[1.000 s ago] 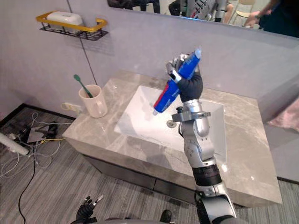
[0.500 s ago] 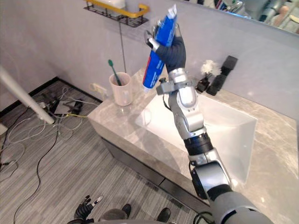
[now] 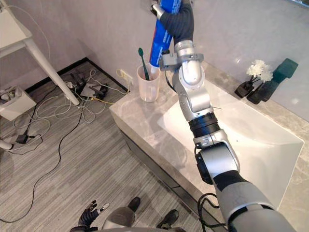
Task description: Organize washtable
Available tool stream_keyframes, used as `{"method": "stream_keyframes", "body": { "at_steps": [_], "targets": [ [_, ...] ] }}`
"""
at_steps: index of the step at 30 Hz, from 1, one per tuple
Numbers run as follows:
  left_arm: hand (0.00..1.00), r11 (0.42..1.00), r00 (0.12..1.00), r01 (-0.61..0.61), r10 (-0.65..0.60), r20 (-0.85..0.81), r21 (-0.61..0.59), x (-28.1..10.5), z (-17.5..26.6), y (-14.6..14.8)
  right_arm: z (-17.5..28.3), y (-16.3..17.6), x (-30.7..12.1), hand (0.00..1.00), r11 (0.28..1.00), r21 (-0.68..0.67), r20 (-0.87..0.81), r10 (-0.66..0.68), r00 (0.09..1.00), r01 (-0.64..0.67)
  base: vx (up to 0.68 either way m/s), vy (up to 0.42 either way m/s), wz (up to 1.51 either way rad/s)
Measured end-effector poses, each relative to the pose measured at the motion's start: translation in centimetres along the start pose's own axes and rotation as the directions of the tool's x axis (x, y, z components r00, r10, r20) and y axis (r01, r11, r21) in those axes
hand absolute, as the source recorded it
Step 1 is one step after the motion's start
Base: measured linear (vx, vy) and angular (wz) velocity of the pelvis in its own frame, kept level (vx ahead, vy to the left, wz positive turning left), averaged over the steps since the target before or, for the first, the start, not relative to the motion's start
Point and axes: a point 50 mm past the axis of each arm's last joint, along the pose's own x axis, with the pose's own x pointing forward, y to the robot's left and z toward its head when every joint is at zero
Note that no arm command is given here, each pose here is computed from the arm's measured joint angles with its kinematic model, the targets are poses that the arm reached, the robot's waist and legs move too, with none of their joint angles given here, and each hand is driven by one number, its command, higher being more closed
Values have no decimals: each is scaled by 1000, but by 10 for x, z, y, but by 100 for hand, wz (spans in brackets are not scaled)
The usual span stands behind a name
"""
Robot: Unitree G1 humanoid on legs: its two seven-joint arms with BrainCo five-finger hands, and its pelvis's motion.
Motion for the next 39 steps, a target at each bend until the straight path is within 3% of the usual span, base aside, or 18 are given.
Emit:
{"method": "stream_keyframes", "body": {
  "at_steps": [14, 39],
  "targets": [
    [0, 1000, 1000, 12, -12, 5, 16, 0, 1, -2, -1, -20, 14, 100, 994, -70, -38, -84, 996, 81, 27, 18, 4],
    [0, 999, 1000, 27, -27, 1, 32, 0, 0, -6, -8, -12, 15, 100, 995, -63, -78, -76, 994, 71, 4, 9, 1]
  ]
}}
